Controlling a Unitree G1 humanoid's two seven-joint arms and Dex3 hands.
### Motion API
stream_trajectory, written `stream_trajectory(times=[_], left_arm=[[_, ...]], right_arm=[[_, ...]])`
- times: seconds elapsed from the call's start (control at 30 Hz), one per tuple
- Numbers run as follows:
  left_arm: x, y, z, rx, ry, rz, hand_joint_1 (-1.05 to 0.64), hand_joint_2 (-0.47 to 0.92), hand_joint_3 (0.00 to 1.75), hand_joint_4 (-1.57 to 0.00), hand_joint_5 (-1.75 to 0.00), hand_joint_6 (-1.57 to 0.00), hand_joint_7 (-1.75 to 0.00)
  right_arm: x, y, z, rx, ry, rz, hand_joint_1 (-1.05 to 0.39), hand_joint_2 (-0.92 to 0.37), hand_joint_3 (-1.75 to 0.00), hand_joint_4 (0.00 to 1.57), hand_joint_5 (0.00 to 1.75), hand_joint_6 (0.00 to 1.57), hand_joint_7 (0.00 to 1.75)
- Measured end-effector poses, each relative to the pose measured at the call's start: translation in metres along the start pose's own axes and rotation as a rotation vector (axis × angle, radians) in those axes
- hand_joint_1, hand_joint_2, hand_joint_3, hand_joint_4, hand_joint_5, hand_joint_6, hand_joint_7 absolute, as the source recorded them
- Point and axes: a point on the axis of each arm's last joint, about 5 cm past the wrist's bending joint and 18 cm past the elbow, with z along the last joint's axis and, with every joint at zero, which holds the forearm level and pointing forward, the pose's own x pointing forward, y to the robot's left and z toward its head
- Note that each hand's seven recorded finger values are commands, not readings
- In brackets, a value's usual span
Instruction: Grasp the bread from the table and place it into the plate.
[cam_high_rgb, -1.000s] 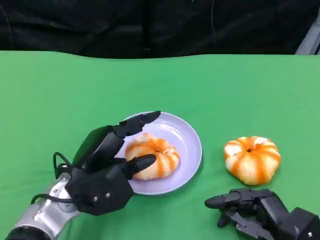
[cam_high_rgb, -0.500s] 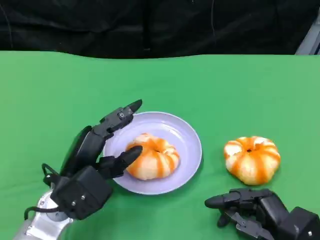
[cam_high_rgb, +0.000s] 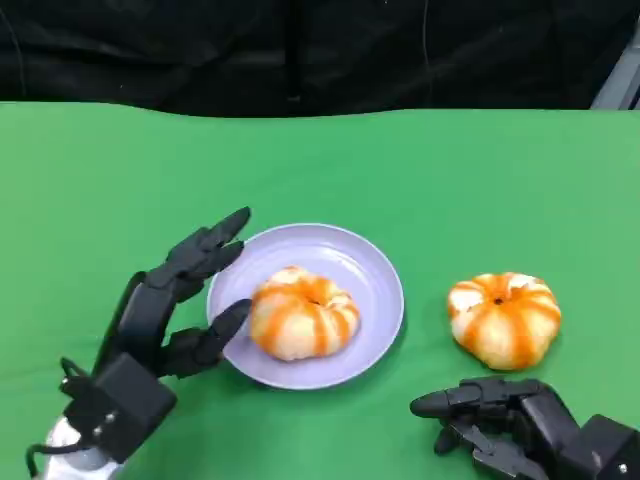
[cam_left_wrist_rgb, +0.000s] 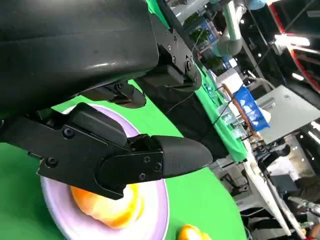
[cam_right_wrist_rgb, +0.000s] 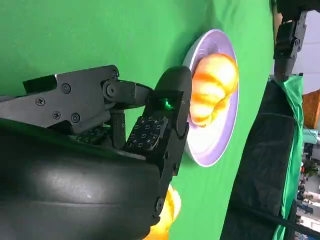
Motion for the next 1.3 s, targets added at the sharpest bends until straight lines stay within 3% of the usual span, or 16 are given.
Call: stream_trajectory(times=[0.73,1.3], left_arm=[[-0.041,0.021,-0.012,-0.072,0.075,0.16,-0.76,0.92,0.65,-0.56,-0.02,-0.38,0.0],[-0.063,0.025,-0.017,-0.086,0.129,0.161,-0.76,0.92,0.61,-0.59,-0.01,-0.41,-0.01]], right_arm=[[0.0,-0.0005,0.0,0.0,-0.002,0.0,-0.05,-0.92,-0.41,0.77,1.22,1.19,0.15],[0.0,-0.0015,0.0,-0.002,0.002,0.008,-0.05,-0.92,-0.4,0.78,1.19,1.18,0.16]])
